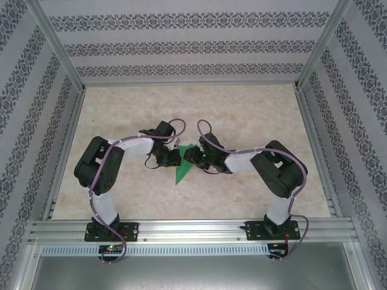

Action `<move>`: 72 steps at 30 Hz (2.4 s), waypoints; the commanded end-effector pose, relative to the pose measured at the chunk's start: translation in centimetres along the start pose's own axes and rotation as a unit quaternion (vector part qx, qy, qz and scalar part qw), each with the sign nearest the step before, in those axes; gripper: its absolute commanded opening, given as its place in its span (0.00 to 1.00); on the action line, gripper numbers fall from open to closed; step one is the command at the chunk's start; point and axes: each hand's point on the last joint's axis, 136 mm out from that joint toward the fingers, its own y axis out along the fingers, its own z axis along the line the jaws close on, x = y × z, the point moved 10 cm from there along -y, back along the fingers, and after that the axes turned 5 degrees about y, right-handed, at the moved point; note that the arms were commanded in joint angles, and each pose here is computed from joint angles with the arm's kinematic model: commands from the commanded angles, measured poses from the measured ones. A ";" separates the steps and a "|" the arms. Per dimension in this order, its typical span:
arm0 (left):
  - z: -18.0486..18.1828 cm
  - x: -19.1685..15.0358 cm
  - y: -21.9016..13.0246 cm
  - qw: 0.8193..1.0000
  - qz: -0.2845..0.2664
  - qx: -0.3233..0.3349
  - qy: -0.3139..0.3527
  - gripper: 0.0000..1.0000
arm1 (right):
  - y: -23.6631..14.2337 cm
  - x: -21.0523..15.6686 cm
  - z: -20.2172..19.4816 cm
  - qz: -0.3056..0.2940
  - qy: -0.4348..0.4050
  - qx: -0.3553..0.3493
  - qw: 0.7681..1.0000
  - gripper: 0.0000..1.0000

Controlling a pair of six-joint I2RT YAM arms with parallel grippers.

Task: Fold a paper plane with a square sheet of paper (pick it up from the middle)
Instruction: Turn over the paper at the center of the table.

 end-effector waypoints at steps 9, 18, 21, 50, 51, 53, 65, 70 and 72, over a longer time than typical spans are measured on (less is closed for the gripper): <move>-0.1 -1.1 0.7 1.000 0.007 -0.017 -0.010 0.14 | 1.6 0.4 1.1 0.007 -0.025 0.026 0.999 0.23; -0.7 -1.1 -0.2 0.999 -0.017 -0.035 -0.010 0.15 | 0.9 0.5 1.2 0.003 -0.036 0.010 0.999 0.08; -1.1 -1.3 -1.2 0.998 -0.040 -0.045 -0.005 0.18 | -0.3 0.6 1.9 -0.003 -0.055 -0.008 0.998 0.05; 1.3 -8.4 -14.9 0.906 -0.382 0.156 -0.092 0.44 | -6.3 -2.2 7.7 -0.055 -0.323 -0.572 0.752 0.06; 1.4 -8.5 -15.1 0.904 -0.386 0.159 -0.096 0.44 | -5.4 -2.6 7.8 -0.047 -0.326 -0.567 0.755 0.06; 1.6 -8.9 -15.4 0.898 -0.397 0.161 -0.103 0.44 | -3.7 -3.3 8.1 -0.032 -0.326 -0.555 0.765 0.08; 1.9 -9.5 -15.4 0.894 -0.404 0.156 -0.110 0.47 | 2.1 -5.1 8.1 0.040 -0.292 -0.456 0.840 0.19; 1.8 -9.5 -15.7 0.894 -0.405 0.154 -0.111 0.47 | 2.4 -5.6 9.4 0.063 -0.278 -0.366 0.886 0.34; 1.7 -9.5 -15.6 0.896 -0.403 0.152 -0.110 0.47 | 1.9 -5.8 10.5 0.066 -0.268 -0.306 0.911 0.47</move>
